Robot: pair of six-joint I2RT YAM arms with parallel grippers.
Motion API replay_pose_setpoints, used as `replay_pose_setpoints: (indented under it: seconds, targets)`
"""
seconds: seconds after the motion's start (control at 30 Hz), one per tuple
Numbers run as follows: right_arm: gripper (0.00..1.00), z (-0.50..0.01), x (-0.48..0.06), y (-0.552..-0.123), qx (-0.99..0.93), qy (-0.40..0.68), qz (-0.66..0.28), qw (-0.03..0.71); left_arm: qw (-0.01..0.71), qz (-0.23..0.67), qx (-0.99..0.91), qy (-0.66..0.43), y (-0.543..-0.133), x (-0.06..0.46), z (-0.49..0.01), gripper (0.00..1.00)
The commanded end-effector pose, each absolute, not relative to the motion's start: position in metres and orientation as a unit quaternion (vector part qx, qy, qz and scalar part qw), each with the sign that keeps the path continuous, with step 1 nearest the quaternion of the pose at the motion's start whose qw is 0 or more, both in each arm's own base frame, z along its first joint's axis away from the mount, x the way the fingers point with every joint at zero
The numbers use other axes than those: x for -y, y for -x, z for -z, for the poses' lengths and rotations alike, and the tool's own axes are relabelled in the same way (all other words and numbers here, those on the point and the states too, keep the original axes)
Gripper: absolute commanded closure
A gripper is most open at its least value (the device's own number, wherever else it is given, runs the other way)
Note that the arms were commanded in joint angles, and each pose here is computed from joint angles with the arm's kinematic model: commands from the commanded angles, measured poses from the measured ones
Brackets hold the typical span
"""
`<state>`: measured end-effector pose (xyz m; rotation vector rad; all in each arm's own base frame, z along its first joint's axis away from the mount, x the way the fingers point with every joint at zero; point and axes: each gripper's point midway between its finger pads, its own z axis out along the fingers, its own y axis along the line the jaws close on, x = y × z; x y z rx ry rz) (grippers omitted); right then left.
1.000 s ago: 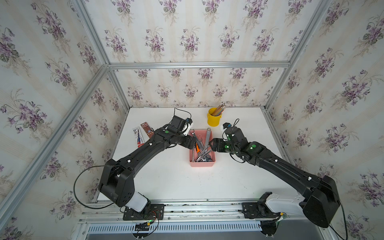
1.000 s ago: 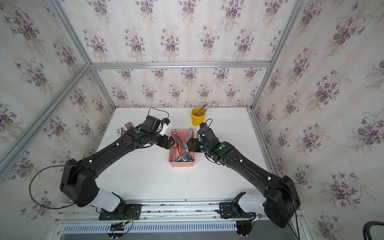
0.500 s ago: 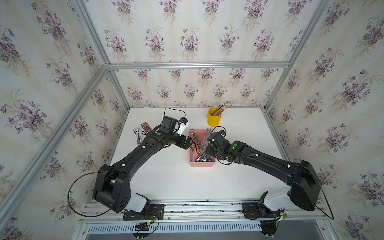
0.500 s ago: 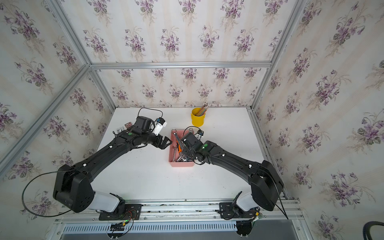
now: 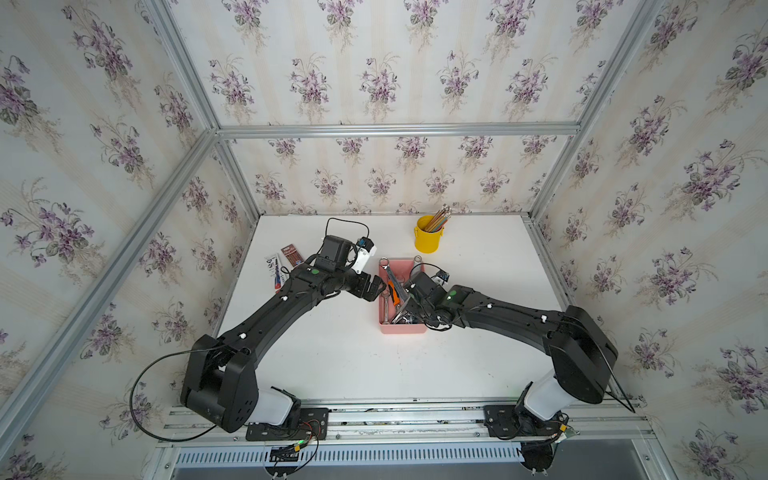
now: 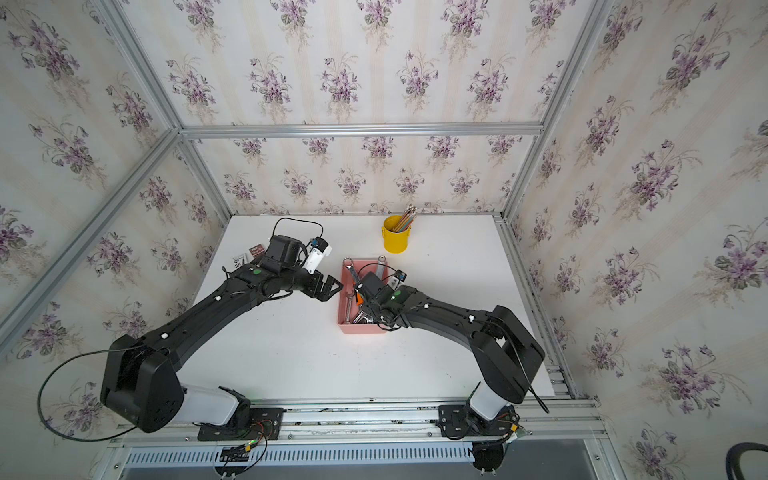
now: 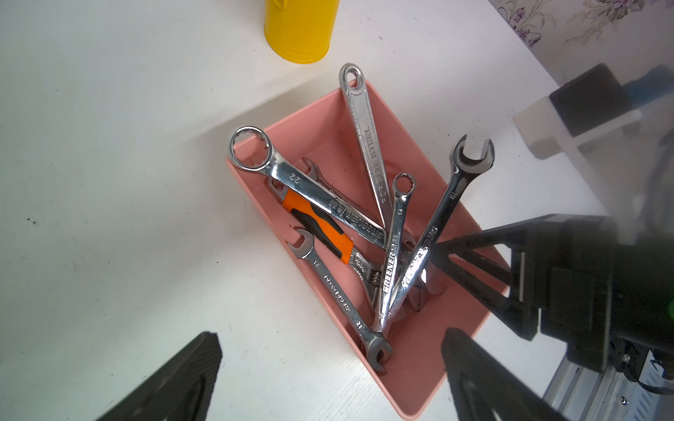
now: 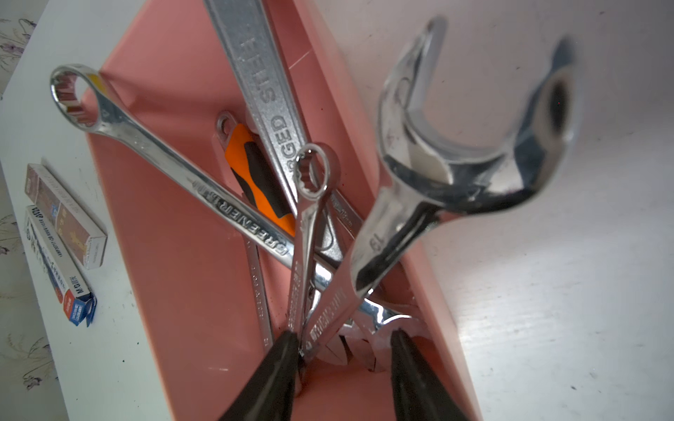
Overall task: Take out the wrench from the storage box
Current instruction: Pick up the wrench from the storage box.
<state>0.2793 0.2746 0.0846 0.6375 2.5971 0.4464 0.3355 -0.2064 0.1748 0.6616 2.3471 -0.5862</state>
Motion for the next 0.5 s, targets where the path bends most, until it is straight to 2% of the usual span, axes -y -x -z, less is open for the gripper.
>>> replay_pose_setpoints:
  seconds: [0.0, 0.37, 0.47]
  targets:
    - [0.56, -0.084, -0.275, -0.290, -0.925, -0.258, -0.161, 0.227, 0.313, 0.230, -0.886, -0.253, -0.335, 0.209, -0.177, 0.01]
    - [0.65, -0.066, -0.272, -0.307, -0.920, -0.287, -0.138, 0.229, 0.311, 0.238, -0.886, -0.248, -0.335, 0.211, -0.172, 0.01]
    - [0.72, -0.064, -0.274, -0.309, -0.920, -0.286, -0.140, 0.228, 0.311, 0.237, -0.886, -0.248, -0.334, 0.210, -0.173, 0.01]
